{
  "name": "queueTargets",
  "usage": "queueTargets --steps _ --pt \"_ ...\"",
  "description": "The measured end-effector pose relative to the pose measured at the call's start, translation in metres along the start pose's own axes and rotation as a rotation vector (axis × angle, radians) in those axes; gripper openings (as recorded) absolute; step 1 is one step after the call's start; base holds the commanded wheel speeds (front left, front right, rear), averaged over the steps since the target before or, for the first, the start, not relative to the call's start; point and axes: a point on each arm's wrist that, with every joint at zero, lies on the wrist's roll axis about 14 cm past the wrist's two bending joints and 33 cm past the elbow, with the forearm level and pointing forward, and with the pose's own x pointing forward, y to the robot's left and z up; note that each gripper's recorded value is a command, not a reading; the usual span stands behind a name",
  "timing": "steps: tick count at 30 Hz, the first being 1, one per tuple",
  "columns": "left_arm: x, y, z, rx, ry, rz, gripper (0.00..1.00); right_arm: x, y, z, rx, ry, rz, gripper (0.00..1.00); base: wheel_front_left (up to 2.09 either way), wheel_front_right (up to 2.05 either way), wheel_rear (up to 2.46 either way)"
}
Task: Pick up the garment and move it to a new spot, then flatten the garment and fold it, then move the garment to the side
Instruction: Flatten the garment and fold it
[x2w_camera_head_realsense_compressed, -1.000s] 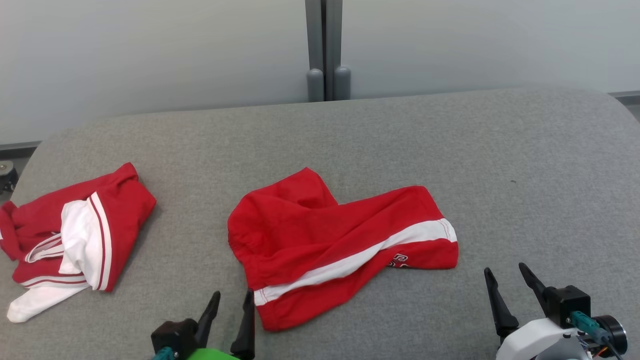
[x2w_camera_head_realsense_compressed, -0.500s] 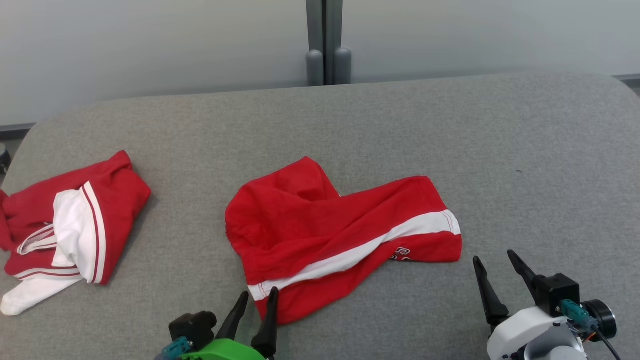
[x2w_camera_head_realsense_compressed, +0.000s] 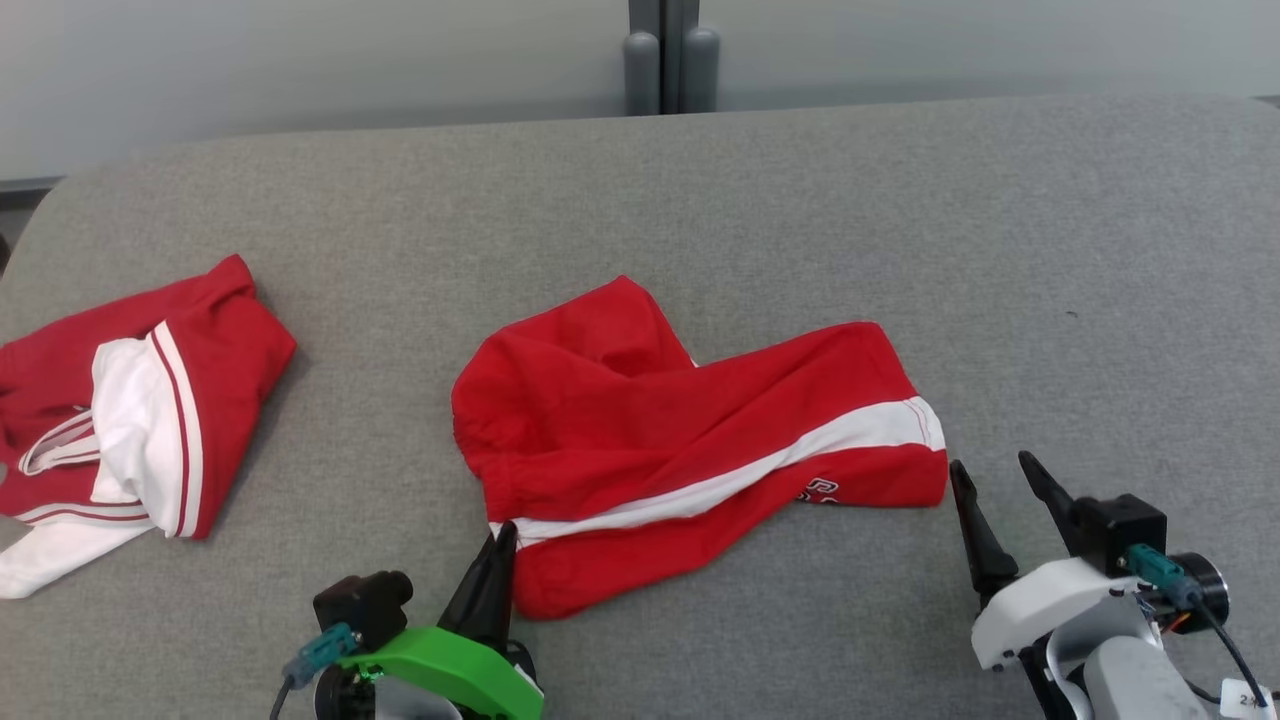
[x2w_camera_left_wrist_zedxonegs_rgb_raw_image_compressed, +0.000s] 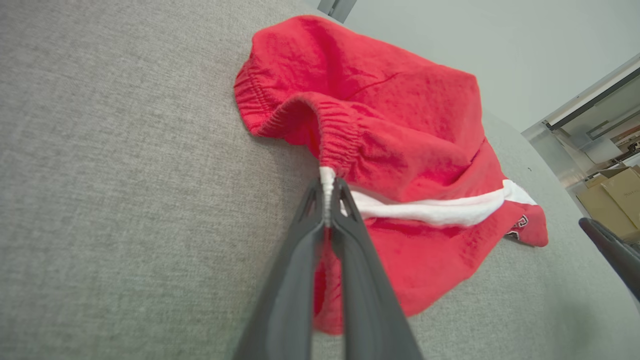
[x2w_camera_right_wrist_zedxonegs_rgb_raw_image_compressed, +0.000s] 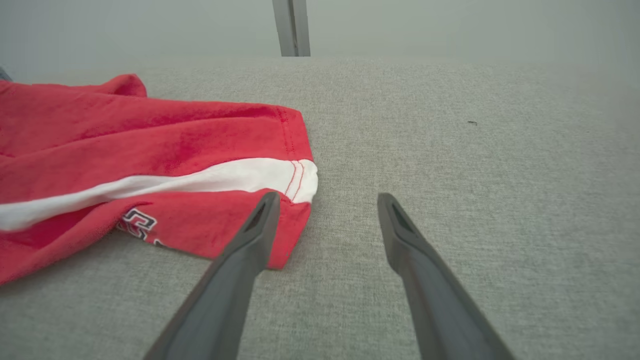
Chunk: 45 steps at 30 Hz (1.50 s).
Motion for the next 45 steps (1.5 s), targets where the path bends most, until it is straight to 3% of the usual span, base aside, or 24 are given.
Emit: queueTargets --steps 13,15,17,18,19,27,31,40,45 --pt "0.011 0.012 -0.006 0.002 0.033 0.016 0.00 0.047 0.022 -0.027 0.034 0.096 0.061 1.00 0.00 0.00 0.00" --pt "0.013 0.013 -0.008 0.003 0.040 0.013 0.00 0.049 0.025 -0.037 0.034 0.127 0.067 0.79 0.00 0.00 0.00" --pt "0.013 0.014 -0.008 0.003 0.043 0.015 0.00 0.053 0.027 -0.039 0.028 0.137 0.075 0.32 0.00 0.00 0.00" --pt "0.012 0.015 -0.008 0.005 0.045 0.017 0.00 0.055 0.028 -0.039 0.029 0.137 0.077 0.20 0.00 0.00 0.00" --pt "0.012 0.017 -0.008 0.004 0.044 0.020 0.00 0.056 0.029 -0.040 0.030 0.139 0.078 0.00 0.00 0.00 0.00" --pt "0.008 0.013 0.000 0.019 0.020 0.010 0.00 0.049 0.024 -0.034 0.046 0.118 0.058 0.00 0.00 0.00 0.00" --pt "0.003 0.003 0.011 0.072 -0.009 -0.034 0.00 0.043 0.024 -0.014 0.068 0.050 0.057 0.00 0.00 0.00 0.00" --pt "-0.018 -0.041 0.077 0.189 -0.181 -0.212 0.00 0.032 0.034 0.103 0.162 -0.302 0.116 0.00 0.00 0.00 0.00" --pt "-0.027 -0.087 0.161 0.330 -0.343 -0.385 0.00 0.013 0.027 0.190 0.169 -0.551 0.151 0.00 0.00 0.00 0.00"
